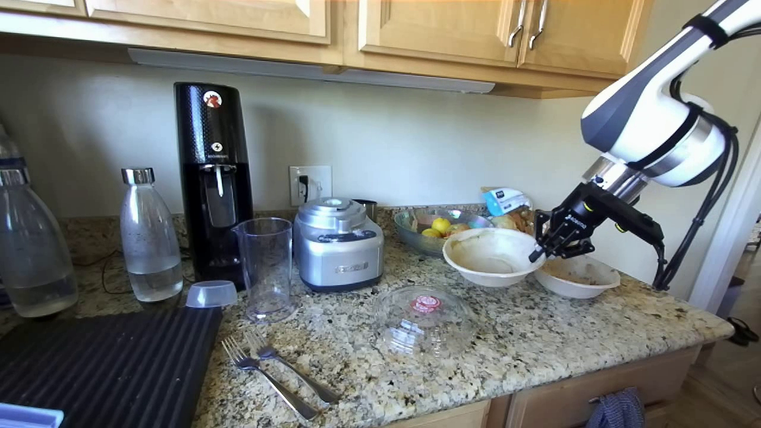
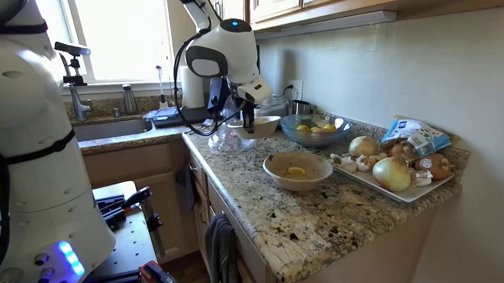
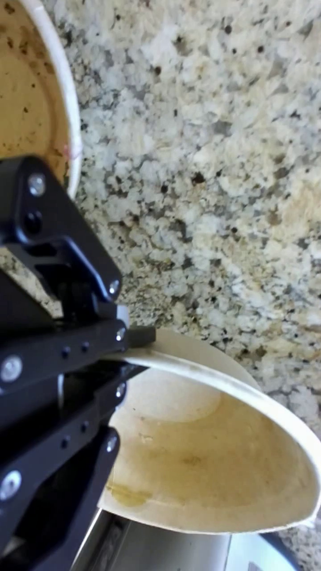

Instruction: Stack the bowls

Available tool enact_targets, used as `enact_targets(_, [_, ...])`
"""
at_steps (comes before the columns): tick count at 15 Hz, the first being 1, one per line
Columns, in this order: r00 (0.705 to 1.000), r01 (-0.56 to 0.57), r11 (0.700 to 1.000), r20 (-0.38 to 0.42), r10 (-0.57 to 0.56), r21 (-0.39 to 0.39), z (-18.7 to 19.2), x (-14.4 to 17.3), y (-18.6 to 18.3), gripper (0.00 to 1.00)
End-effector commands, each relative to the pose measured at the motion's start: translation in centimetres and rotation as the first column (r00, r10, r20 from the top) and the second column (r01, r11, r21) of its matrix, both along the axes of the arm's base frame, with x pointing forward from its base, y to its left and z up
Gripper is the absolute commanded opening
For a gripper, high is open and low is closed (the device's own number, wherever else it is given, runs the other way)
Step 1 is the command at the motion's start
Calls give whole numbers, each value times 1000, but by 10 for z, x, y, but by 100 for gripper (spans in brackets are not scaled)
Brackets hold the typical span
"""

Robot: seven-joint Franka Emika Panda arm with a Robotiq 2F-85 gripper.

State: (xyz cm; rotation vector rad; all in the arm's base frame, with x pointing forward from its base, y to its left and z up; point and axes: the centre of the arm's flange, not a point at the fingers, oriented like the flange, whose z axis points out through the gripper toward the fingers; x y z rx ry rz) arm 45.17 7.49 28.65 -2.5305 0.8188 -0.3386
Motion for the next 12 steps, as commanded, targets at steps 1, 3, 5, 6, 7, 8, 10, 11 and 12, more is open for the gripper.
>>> enact_targets(1, [997, -4, 999, 81, 0, 48, 28, -27, -28, 7])
enact_targets(3, [994, 15, 999, 107, -20, 47, 39, -33, -39, 7])
enact_targets(5, [991, 40, 998, 124, -45, 37, 46, -41, -51, 7])
enact_targets(6, [991, 49, 998, 127, -53, 34, 48, -44, -57, 7])
enact_targets(7, [990, 59, 998, 126, -61, 23, 49, -49, -63, 7])
enact_targets(8, [990, 67, 998, 125, -69, 19, 49, -52, -68, 7])
enact_targets(10, [992, 68, 998, 111, -67, 0, 47, -60, -73, 7])
enact_targets(11, [991, 76, 997, 106, -77, 9, 37, -37, -62, 7])
enact_targets(12, [992, 79, 997, 102, -79, 5, 36, -41, -64, 7])
